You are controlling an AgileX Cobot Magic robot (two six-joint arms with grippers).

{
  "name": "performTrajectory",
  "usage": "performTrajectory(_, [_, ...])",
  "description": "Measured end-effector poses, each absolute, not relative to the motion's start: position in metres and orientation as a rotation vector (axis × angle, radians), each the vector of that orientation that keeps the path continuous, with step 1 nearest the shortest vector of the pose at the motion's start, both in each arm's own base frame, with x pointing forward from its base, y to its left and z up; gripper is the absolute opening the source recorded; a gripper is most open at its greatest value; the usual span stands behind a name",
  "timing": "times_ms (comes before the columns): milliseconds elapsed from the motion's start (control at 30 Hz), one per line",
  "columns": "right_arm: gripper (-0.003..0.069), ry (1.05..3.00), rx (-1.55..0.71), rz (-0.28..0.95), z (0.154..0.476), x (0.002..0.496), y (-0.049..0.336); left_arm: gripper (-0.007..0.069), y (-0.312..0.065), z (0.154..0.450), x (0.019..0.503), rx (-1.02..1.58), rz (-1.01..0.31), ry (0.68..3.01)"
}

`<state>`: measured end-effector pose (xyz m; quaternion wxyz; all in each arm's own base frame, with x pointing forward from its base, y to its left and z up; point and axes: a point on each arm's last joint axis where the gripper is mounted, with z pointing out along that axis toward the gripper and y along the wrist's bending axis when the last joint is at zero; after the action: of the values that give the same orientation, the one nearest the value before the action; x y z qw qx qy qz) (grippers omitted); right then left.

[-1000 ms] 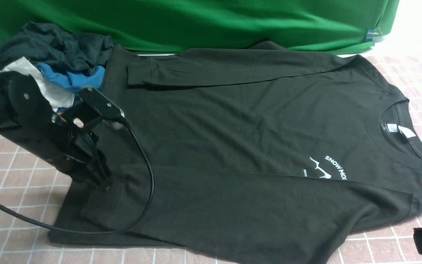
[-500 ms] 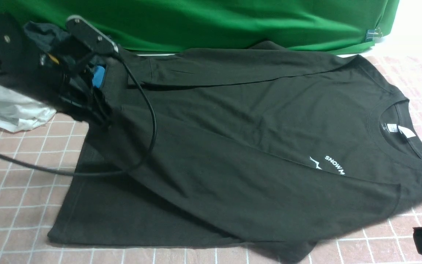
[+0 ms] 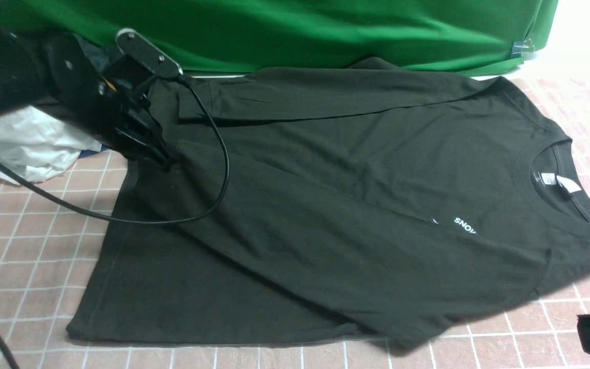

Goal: Fold a long-sleeved shirt over a pink coffee tablecloth.
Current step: 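Fold the left side of the black T-shirt inward over its body, then grab the top left corner of the dark shirt with the left gripper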

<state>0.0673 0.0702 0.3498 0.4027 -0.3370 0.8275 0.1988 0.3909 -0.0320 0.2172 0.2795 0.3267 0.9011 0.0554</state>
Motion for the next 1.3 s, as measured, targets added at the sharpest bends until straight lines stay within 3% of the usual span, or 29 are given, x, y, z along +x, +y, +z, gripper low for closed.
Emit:
performTrajectory(167, [0.0396, 2.103, -0.825, 0.516, 0.350, 0.067, 0.070, 0.0055, -0.030, 0.198, 0.399, 0.868, 0.177, 2.435])
performTrajectory(367, [0.0396, 2.109, -0.813, 0.522, 0.350, 0.067, 0.070, 0.0185, -0.030, 0.196, 0.401, 0.876, 0.195, 2.423])
performTrajectory(533, [0.0396, 2.135, -0.759, 0.551, 0.350, 0.067, 0.070, 0.0449, -0.029, 0.197, 0.401, 0.822, 0.180, 2.446])
performTrajectory(667, [0.0396, 2.165, -0.687, 0.574, 0.350, 0.068, 0.070, 0.0587, -0.030, 0.211, 0.394, 0.679, 0.124, 2.491])
performTrajectory(733, [0.0393, 2.180, -0.642, 0.561, 0.350, 0.070, 0.068, 0.0609, -0.031, 0.223, 0.388, 0.619, 0.087, 2.495])
performTrajectory(867, [0.0329, 2.175, -0.583, 0.509, 0.350, 0.074, 0.064, 0.0575, -0.033, 0.250, 0.375, 0.567, 0.031, 2.470])
performTrajectory(900, [0.0294, 2.167, -0.567, 0.493, 0.351, 0.075, 0.063, 0.0536, -0.034, 0.264, 0.370, 0.557, 0.009, 2.447])
performTrajectory(1000, [0.0167, 2.131, -0.556, 0.443, 0.353, 0.080, 0.061, 0.0356, -0.036, 0.288, 0.359, 0.587, 0.004, 2.372])
performTrajectory(1033, [0.0167, 2.130, -0.556, 0.440, 0.353, 0.080, 0.061, 0.0342, -0.036, 0.289, 0.359, 0.591, 0.011, 2.368])
performTrajectory(1100, [0.0084, 2.125, -0.560, 0.400, 0.355, 0.086, 0.063, 0.0134, -0.037, 0.296, 0.354, 0.711, 0.028, 2.337])
performTrajectory(1133, [0.0060, 2.128, -0.564, 0.379, 0.356, 0.089, 0.064, 0.0082, -0.040, 0.295, 0.352, 0.763, 0.034, 2.330])
performTrajectory(1300, [0.0019, 2.156, -0.590, 0.259, 0.367, 0.106, 0.070, 0.0017, -0.061, 0.285, 0.363, 0.972, 0.046, 2.288])
